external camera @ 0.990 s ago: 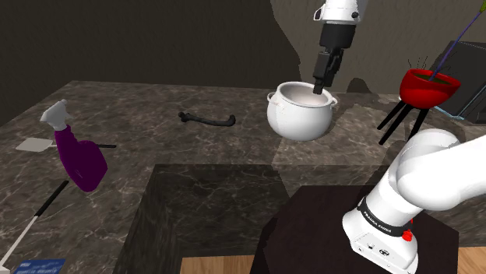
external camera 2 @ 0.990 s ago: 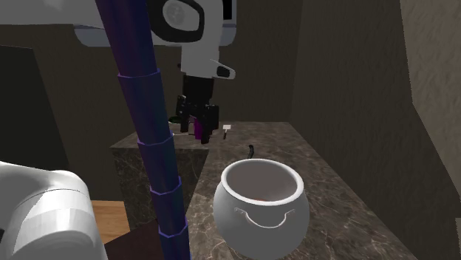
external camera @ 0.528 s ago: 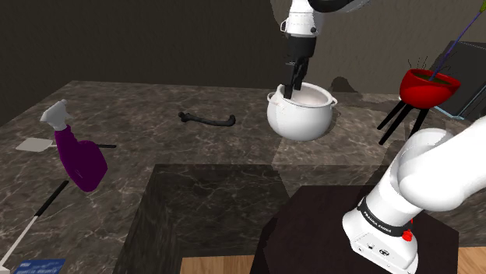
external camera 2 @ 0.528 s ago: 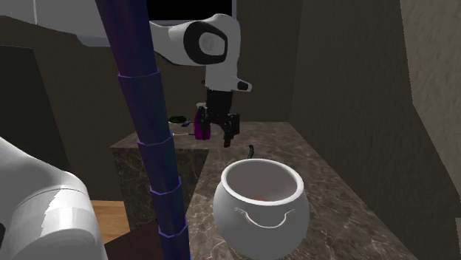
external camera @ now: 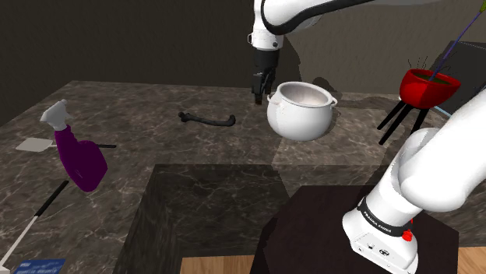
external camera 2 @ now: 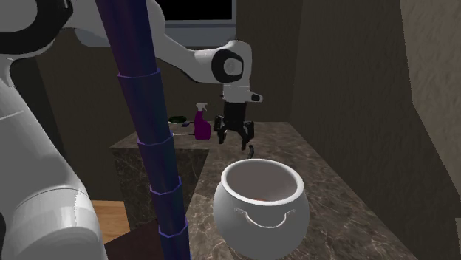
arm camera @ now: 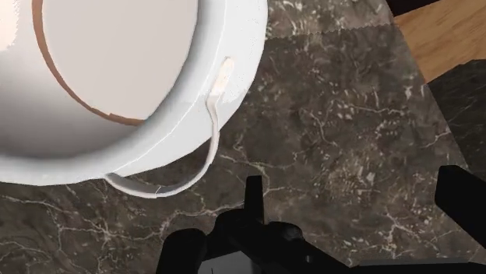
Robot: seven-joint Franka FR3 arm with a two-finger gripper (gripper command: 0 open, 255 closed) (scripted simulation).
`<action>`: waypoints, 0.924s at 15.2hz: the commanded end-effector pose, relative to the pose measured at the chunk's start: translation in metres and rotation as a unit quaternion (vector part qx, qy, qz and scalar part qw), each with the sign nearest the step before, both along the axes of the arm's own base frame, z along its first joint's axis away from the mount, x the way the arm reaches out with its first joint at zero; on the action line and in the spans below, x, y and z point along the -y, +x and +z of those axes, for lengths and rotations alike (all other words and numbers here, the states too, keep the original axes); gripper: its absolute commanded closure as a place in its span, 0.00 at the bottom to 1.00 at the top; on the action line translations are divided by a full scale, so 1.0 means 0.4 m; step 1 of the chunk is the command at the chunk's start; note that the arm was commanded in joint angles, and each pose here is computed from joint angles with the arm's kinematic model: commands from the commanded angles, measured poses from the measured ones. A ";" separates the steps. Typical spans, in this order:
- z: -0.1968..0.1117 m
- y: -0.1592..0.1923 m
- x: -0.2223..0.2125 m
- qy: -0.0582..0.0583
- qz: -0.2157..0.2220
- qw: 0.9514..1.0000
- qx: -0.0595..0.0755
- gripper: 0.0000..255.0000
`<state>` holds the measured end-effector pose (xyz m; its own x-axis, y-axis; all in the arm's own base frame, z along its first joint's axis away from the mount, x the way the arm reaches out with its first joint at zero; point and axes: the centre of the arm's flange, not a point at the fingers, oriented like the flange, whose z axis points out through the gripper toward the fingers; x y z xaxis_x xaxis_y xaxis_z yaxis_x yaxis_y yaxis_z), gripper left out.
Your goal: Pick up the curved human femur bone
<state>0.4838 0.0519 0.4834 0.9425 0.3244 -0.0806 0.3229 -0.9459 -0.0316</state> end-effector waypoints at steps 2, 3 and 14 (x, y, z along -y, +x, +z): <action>-0.044 0.080 -0.046 -0.006 0.022 1.000 0.004 0.00; -0.059 0.106 -0.059 -0.008 0.029 1.000 0.005 0.00; -0.217 0.387 -0.225 -0.030 0.108 0.994 0.017 0.00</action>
